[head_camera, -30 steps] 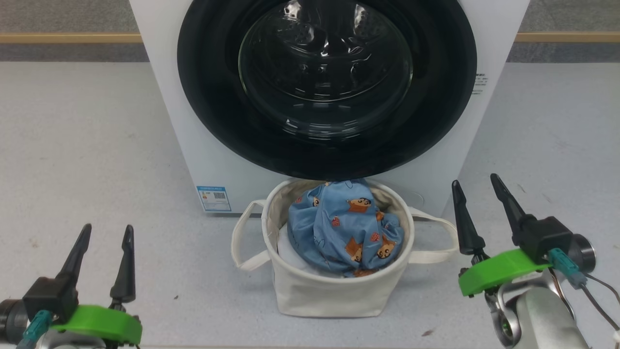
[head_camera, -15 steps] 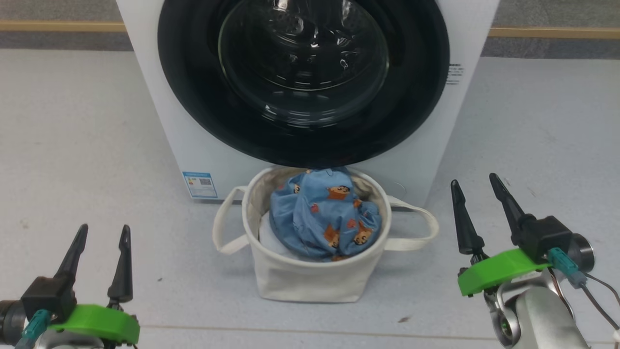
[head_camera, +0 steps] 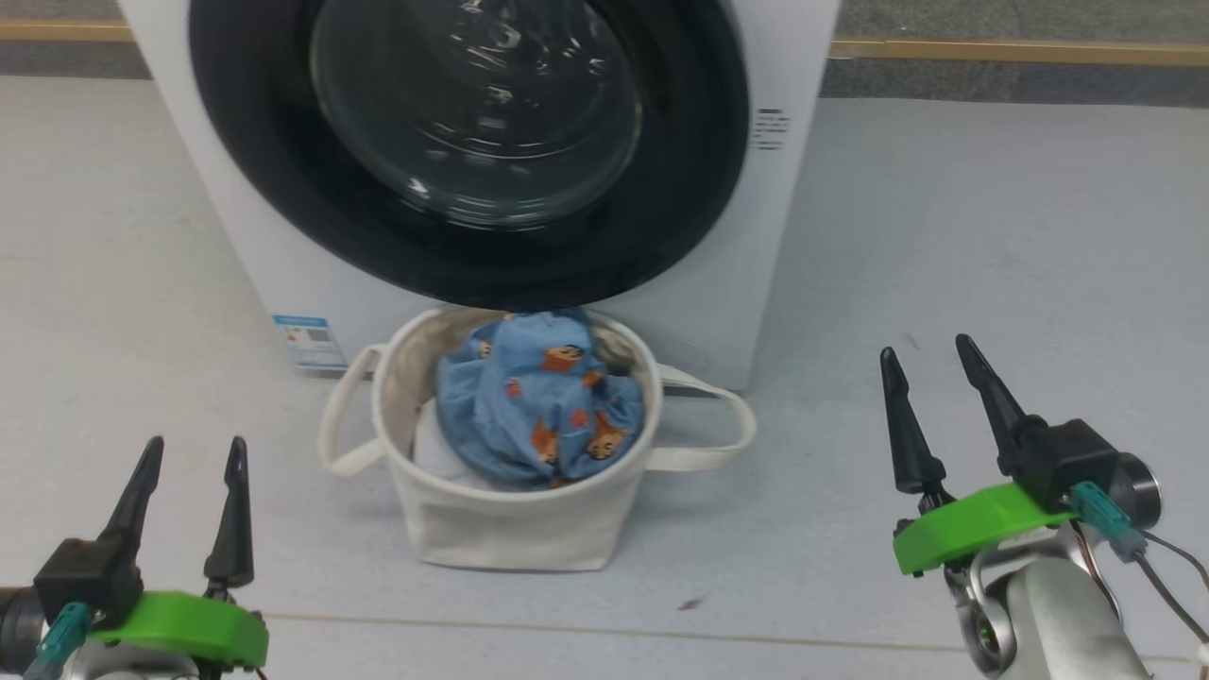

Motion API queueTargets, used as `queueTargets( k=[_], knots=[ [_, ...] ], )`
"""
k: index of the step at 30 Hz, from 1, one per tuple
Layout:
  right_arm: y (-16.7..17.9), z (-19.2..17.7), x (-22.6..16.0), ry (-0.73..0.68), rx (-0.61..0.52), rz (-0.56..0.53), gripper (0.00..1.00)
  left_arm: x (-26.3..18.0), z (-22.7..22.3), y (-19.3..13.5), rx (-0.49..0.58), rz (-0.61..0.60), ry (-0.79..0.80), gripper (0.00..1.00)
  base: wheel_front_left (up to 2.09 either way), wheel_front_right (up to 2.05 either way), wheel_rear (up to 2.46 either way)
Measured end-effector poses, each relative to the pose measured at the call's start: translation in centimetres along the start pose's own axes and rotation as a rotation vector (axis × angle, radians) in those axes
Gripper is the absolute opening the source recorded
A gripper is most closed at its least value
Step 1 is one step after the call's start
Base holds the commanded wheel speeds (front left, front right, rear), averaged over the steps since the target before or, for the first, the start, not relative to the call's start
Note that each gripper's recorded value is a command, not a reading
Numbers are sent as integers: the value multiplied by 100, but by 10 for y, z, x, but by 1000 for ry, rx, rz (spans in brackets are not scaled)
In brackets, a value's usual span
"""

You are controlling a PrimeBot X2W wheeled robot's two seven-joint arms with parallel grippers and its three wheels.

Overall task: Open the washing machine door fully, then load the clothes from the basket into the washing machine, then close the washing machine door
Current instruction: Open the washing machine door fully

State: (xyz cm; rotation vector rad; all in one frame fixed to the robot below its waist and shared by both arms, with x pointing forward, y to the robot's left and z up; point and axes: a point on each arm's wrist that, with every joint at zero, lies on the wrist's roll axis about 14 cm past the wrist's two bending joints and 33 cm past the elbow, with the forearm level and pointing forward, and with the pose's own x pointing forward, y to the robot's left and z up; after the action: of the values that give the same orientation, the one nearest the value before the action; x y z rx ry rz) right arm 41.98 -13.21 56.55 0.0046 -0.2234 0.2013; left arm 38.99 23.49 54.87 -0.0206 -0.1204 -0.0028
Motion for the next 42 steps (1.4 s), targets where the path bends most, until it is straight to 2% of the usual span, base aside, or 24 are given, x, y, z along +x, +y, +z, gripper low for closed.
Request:
queueTargets(
  k=[12, 18, 27, 35, 42],
  knots=[
    [-3, -1, 0, 1, 5, -7, 100, 3, 9, -4, -21, -5, -48, 100, 80, 98, -178],
    [-5, 0, -1, -2, 3, -13, 100, 3, 9, -6, -1, -9, -53, 100, 14, 14, -29],
    [-10, 4, -1, -15, 15, -29, 100, 4, 13, -17, -24, -48, -75, 100, 0, 0, 0],
    [-13, 7, 1, -32, 90, -48, 100, 4, 14, -20, -54, -60, -81, 100, 0, 0, 0],
    [-25, 18, 30, -92, 277, -90, 100, 8, 0, -17, -107, -45, -47, 100, 0, 0, 0]
  ],
)
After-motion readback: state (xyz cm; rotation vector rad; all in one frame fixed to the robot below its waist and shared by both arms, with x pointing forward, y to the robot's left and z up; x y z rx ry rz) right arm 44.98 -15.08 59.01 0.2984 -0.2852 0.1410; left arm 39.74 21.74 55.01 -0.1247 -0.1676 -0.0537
